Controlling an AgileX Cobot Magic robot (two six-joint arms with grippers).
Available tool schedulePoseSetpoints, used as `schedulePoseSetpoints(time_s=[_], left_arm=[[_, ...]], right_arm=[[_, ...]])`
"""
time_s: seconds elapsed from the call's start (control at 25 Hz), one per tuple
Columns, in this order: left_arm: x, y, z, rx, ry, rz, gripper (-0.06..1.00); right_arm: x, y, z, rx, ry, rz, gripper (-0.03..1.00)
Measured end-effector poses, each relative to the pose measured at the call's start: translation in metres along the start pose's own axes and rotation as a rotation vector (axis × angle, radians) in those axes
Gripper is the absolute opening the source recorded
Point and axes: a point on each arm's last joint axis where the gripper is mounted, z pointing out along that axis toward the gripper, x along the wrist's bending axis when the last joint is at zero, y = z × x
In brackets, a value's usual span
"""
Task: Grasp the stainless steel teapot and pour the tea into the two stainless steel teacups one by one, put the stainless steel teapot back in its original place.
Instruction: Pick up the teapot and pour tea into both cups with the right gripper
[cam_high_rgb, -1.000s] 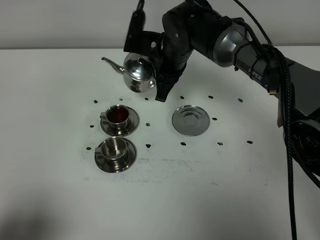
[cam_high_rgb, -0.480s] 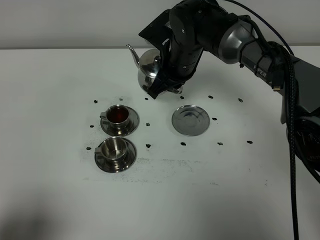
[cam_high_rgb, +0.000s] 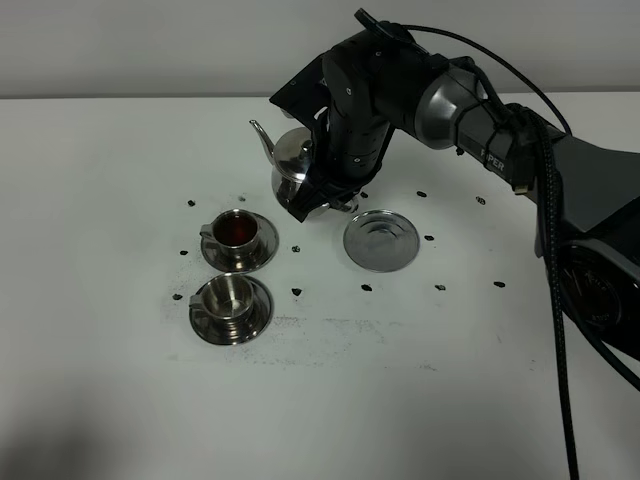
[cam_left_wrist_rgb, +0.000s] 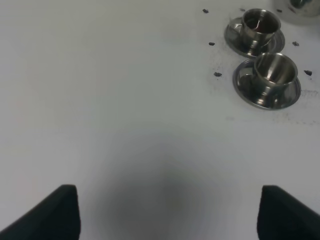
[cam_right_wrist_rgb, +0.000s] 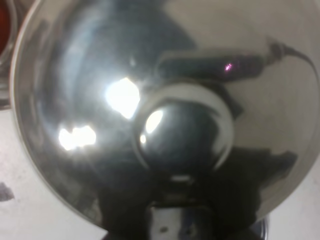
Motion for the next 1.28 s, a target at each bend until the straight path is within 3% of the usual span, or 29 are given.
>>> schedulePoseSetpoints(time_s=[0.56, 1.0, 1.28], left_arm=[[0.0, 0.0, 0.0, 0.0, 0.0, 0.0, 0.69], [0.0, 0.0, 0.0, 0.0, 0.0, -0.001, 0.69], [0.0, 0.0, 0.0, 0.0, 0.0, -0.001, 0.69]], right_arm=[[0.003, -0.004, 0.022, 0.042, 0.016, 0.0, 0.17], [0.007, -0.001, -0.062, -0.041, -0.01, -0.057, 0.17], [0.024, -0.042, -0.078, -0.046, 0.03, -0.112, 0.17]])
